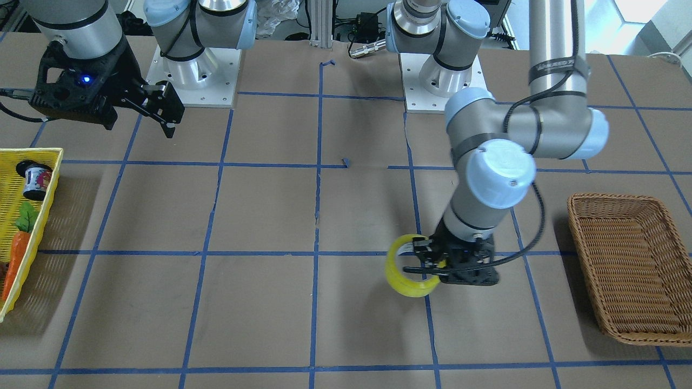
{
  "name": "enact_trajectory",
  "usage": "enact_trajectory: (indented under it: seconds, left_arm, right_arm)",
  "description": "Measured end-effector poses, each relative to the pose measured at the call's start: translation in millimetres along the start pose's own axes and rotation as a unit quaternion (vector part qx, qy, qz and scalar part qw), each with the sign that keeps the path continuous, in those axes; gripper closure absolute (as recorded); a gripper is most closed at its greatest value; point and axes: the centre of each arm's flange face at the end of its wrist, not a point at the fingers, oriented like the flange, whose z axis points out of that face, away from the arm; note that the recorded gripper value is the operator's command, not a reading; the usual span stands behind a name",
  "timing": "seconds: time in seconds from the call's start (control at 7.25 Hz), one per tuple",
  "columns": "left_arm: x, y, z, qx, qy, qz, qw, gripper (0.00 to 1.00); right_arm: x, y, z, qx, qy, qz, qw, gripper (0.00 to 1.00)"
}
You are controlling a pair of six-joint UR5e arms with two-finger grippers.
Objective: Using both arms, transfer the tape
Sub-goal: 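Carry the tape roll into the wicker basket with the left gripper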
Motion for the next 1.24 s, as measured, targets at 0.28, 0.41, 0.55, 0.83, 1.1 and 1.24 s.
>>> enact_trajectory:
  seconds: [0.28,0.41,0.55,0.83,1.1,1.24]
  left_arm:
    - [-142.3,4.5,-1.7,-0.013,-0.002,0.048,0.9988,1.00]
    - [-220.2,14.9,1.9,-0.014,-0.002,0.083,0.9965,1.00]
    - [-296.7,26.6,3.3,-0.012,-0.006,0.112,0.9937,1.00]
    - [-402.6,33.1,7.0,-0.003,-0.018,0.153,0.9881,1.00]
    - [-444.9,33.8,33.7,-0.006,-0.014,0.166,0.9861,0.94]
    - [-451.1,34.8,46.0,-0.007,-0.010,0.167,0.9859,0.37]
  right_arm:
    - [-0.2,-0.4,0.3,0.000,0.000,0.001,1.0000,0.00]
    - [-0.2,-0.3,0.1,0.000,-0.001,0.001,1.0000,0.00]
    - [-0.1,-0.2,-0.1,0.001,0.000,0.001,1.0000,0.00]
    - [-0.2,0.1,0.1,0.001,-0.001,0.001,1.0000,0.00]
    - [-0.2,0.1,-0.1,0.001,-0.001,0.000,1.0000,0.00]
    - [-0.2,0.0,-0.3,0.001,-0.001,0.000,1.0000,0.00]
